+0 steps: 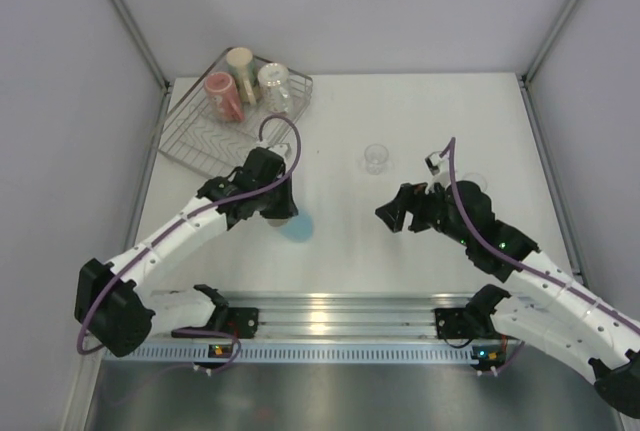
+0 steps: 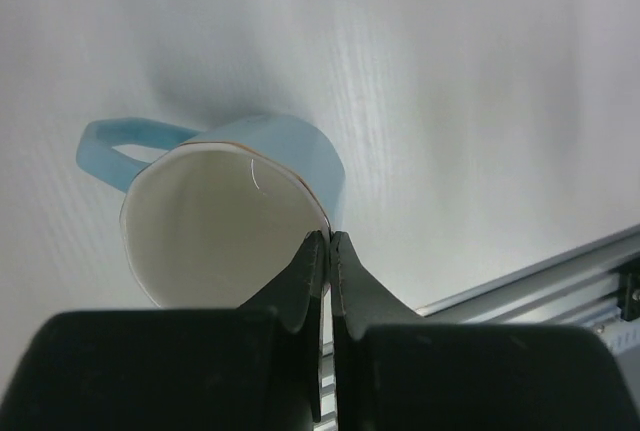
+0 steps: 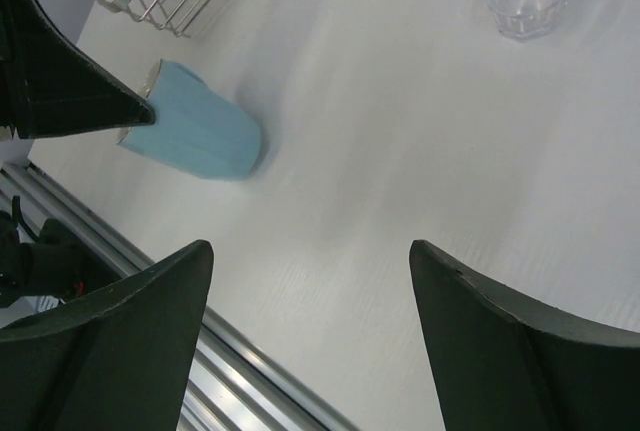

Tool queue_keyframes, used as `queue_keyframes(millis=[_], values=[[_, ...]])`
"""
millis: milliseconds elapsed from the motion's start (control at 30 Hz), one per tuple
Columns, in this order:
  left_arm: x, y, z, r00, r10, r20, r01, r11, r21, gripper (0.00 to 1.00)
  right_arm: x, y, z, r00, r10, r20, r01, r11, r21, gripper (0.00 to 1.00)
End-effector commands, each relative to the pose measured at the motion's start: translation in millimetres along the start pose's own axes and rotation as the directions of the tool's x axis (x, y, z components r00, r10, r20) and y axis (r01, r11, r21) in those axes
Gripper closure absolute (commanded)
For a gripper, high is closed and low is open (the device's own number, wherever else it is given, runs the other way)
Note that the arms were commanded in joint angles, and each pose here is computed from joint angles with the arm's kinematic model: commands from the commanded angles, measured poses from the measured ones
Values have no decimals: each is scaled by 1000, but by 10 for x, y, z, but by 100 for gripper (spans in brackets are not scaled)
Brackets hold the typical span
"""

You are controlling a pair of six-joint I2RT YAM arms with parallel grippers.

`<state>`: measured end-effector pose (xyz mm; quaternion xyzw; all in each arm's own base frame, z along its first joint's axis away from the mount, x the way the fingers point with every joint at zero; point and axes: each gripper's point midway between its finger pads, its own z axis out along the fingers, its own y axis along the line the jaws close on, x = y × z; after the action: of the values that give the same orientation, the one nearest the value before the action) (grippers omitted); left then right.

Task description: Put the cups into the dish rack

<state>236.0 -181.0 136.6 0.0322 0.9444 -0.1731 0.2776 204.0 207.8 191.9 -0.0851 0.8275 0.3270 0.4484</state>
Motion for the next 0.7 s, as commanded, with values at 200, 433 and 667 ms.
queue_keyframes(millis=[200,433,667], values=[[-358,-825,37,994,-15,112,-19,954,300,100,-71,46,0,997,25,76,-24,999,-22,20],[-419,-886,6,990,-40,139,-8,945,326,100,-14,26,68,997,-26,78,29,999,-38,17],[-567,-992,-183,979,-50,196,-28,928,372,100,-220,208,-14,985,-72,155,91,989,-116,18]])
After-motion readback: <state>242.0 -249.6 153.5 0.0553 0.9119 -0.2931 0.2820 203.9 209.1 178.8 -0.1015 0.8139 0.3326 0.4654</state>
